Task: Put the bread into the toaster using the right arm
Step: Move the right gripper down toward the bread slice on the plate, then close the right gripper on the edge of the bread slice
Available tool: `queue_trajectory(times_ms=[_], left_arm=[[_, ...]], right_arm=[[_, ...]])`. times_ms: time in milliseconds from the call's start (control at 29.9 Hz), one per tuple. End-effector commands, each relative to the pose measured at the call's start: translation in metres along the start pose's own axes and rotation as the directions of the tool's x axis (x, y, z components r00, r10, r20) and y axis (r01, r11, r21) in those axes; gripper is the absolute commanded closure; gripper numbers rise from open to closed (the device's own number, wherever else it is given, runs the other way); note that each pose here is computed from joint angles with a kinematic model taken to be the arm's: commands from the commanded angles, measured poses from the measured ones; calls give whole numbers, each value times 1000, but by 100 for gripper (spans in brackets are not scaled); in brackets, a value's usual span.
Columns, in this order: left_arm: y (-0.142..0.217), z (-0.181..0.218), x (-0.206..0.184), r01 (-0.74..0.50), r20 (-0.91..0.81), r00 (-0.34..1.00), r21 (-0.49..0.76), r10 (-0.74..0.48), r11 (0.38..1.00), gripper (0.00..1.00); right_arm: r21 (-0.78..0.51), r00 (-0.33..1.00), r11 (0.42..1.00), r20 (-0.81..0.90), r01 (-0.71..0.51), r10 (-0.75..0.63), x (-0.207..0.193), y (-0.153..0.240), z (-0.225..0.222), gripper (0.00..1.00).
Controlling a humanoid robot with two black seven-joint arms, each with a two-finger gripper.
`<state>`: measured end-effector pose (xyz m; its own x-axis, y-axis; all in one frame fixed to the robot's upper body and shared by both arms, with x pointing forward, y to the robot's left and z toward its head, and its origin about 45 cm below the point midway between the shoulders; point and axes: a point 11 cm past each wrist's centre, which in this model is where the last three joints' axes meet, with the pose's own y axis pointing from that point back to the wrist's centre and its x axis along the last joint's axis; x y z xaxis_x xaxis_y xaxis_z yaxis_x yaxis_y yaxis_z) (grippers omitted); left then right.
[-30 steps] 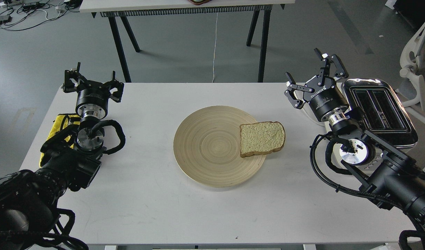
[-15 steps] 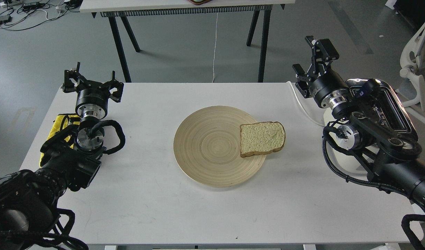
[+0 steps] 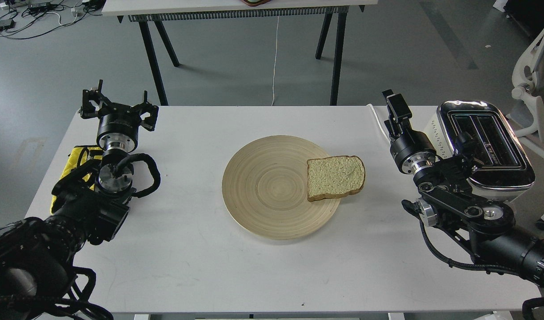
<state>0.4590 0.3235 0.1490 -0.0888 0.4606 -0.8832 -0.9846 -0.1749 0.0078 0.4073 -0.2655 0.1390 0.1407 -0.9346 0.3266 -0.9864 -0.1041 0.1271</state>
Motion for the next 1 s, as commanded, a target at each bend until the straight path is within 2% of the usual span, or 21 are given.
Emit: queue_trajectory(times_ms=[0,134,335,837,904,971], left_arm=[[0,0,-1,1,0,1000,0,-1,1000,0],[0,0,0,0,0,1000,0,0,1000,0],[0,0,0,0,0,1000,0,0,1000,0],[0,0,0,0,0,1000,0,0,1000,0],[0,0,-1,1,0,1000,0,-1,1000,0],[0,0,0,0,0,1000,0,0,1000,0]], right_arm=[[-50,1000,999,-4,-8,8,-2,13,22,3],[-94,1000,996,0,-3,3,-8,26,42,3],[-153,997,987,-33,57,-62,-44,35,67,3],[-141,990,981,-28,132,-137,-103,45,64,5],[-141,990,981,-28,134,-139,-103,45,64,12],[-142,990,981,-28,134,-140,-104,46,64,27]])
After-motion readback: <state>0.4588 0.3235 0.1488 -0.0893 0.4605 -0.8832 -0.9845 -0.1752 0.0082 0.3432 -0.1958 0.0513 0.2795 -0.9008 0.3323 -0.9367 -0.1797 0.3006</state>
